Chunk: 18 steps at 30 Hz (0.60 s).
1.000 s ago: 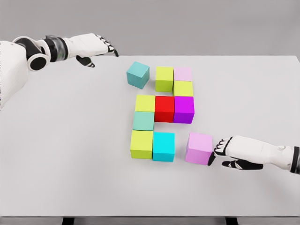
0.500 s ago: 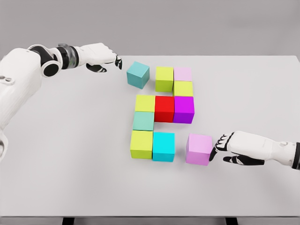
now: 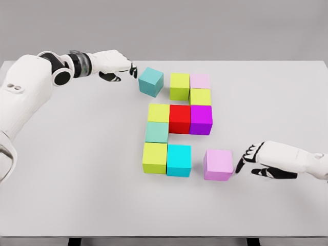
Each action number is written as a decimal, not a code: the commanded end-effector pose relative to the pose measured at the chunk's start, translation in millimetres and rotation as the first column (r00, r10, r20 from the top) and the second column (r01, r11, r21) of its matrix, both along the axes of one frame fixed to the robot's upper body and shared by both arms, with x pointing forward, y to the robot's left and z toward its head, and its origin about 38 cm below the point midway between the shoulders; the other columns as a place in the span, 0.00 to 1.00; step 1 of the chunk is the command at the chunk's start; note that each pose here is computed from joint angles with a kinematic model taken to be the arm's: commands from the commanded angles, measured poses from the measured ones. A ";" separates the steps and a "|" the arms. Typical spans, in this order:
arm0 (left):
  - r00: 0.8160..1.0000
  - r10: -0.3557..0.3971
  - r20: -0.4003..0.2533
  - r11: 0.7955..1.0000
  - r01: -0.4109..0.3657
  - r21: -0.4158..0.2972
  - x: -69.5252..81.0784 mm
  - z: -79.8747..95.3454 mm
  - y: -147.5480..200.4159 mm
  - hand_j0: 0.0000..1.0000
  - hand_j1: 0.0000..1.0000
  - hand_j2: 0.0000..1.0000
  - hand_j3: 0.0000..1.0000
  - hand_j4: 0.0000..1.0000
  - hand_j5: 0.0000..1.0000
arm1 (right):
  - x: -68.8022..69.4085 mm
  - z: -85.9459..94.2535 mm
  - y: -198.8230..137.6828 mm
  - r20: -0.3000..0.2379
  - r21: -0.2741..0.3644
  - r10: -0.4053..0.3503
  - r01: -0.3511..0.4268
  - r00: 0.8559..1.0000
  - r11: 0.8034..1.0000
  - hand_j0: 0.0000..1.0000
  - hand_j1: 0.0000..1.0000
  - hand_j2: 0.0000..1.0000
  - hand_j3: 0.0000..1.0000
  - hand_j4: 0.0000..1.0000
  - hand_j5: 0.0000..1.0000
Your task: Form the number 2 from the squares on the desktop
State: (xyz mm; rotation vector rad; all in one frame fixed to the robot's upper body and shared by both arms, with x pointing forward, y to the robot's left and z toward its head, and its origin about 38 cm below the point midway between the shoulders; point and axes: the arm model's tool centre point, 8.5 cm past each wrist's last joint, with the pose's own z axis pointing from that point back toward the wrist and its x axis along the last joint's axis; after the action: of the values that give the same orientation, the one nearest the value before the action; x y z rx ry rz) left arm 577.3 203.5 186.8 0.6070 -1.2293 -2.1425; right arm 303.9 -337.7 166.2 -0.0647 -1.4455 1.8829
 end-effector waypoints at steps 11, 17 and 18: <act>1.000 -0.016 -0.005 1.000 0.016 -0.017 -3.1 -3.4 -7.4 0.65 0.65 0.65 0.65 0.65 0.65 | 1.2 -3.9 -0.1 0.016 -0.035 -0.006 0.006 1.000 0.999 0.58 0.58 0.58 0.58 0.58 0.58; 1.000 -0.025 -0.004 1.000 0.025 -0.018 -3.9 -3.5 -10.5 0.65 0.65 0.65 0.65 0.65 0.65 | 0.0 -8.5 0.7 0.018 -0.059 -0.003 0.004 1.000 0.998 0.58 0.58 0.58 0.58 0.58 0.58; 1.000 -0.023 -0.004 1.000 0.023 -0.017 -3.8 -3.4 -9.6 0.65 0.65 0.65 0.65 0.65 0.65 | 0.0 -8.9 1.3 0.018 -0.057 -0.003 0.004 1.000 0.998 0.58 0.58 0.58 0.58 0.58 0.58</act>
State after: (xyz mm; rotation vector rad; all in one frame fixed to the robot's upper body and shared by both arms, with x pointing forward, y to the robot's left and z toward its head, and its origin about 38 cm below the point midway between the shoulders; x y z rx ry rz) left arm 573.3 194.5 182.4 0.5843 -1.2504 -2.1534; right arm 303.8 -336.9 157.8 -0.1110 -1.4034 1.9270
